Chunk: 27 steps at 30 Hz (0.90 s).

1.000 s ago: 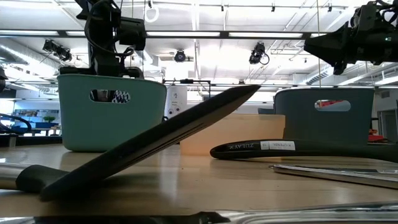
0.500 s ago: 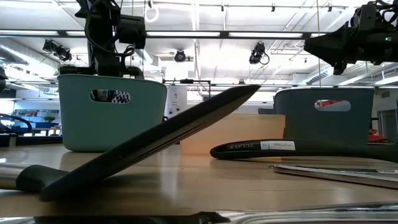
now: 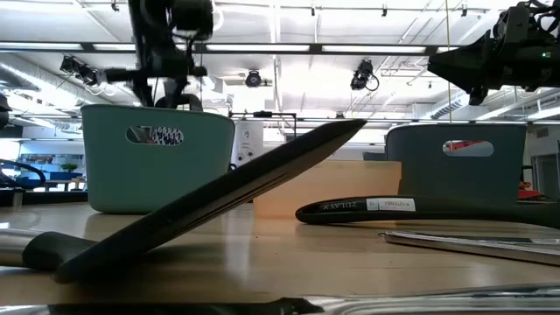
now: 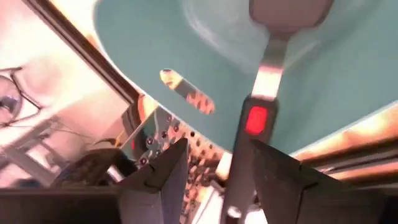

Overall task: Pick & Place Kitchen Items
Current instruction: Put the black serving spoon into the blue bin

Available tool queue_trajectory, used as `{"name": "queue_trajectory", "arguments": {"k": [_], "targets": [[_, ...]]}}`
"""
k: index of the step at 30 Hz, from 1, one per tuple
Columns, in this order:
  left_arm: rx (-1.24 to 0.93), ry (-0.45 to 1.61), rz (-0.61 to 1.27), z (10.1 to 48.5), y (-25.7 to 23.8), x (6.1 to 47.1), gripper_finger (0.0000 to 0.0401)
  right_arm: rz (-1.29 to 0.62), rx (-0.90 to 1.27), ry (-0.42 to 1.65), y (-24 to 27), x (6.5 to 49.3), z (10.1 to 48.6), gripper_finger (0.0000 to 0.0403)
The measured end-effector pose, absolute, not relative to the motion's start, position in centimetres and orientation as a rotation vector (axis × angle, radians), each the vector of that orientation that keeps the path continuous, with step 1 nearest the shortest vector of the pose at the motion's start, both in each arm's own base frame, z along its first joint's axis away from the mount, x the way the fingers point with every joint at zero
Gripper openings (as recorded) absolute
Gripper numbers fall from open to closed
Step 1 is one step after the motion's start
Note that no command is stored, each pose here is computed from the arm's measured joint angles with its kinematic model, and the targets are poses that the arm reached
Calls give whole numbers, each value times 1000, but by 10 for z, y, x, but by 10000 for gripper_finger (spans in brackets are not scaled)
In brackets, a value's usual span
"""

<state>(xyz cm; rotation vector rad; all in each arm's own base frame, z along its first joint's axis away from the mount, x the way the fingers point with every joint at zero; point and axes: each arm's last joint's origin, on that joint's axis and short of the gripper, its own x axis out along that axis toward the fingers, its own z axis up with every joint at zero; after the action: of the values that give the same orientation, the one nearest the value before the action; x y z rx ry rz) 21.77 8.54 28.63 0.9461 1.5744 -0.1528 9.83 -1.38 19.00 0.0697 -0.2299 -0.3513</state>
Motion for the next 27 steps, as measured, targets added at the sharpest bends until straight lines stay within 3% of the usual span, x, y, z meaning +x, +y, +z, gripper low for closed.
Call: {"name": "queue_trajectory", "arguments": {"k": [4,11,19,27], "targets": [[713,1331,-111,329,72,221,137,-351,70,-230,-14,98,190,116],[501,942,-28,409,43,197,11,-352,68,-229,-14,98,190,116],[238,624,28,438,14,155,5,-352,65,-229,-14,98,190,116],[76,251,-12,399,-6,131,4,-352,66,-229,-14,98,190,116]]}}
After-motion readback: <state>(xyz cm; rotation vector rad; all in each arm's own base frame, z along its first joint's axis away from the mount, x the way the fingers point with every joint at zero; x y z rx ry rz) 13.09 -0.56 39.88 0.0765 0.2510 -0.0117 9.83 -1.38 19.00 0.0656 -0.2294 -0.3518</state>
